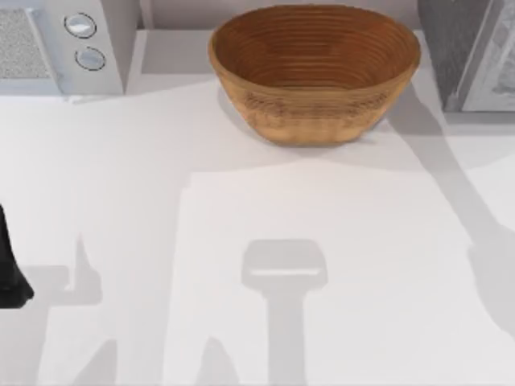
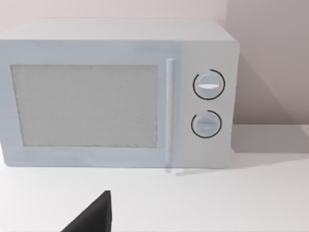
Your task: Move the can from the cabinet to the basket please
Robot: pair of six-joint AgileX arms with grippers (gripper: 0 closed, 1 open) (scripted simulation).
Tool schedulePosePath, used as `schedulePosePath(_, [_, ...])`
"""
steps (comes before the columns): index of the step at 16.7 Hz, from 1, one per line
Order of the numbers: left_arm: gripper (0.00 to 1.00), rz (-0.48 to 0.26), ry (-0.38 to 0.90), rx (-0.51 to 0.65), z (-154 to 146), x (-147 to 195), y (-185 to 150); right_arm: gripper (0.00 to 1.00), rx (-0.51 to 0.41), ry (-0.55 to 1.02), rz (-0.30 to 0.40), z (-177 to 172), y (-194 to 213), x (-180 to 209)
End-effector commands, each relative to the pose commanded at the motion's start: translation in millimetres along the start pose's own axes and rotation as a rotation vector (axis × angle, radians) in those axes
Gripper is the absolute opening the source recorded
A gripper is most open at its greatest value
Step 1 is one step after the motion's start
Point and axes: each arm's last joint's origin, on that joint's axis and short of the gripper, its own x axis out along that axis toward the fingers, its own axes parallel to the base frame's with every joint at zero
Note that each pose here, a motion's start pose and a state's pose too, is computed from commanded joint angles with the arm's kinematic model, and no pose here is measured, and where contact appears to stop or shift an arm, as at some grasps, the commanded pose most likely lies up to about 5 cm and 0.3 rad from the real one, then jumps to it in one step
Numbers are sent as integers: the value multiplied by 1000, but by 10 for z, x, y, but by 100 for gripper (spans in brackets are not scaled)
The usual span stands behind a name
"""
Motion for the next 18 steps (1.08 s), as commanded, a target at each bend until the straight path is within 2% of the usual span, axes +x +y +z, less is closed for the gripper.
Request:
schedulePosePath(10, [100, 0, 0, 0, 0, 0, 0, 2, 0, 0, 0, 0, 0, 0])
schedulePosePath(18, [100, 0, 0, 0, 0, 0, 0, 0, 0, 0, 0, 0, 0, 0])
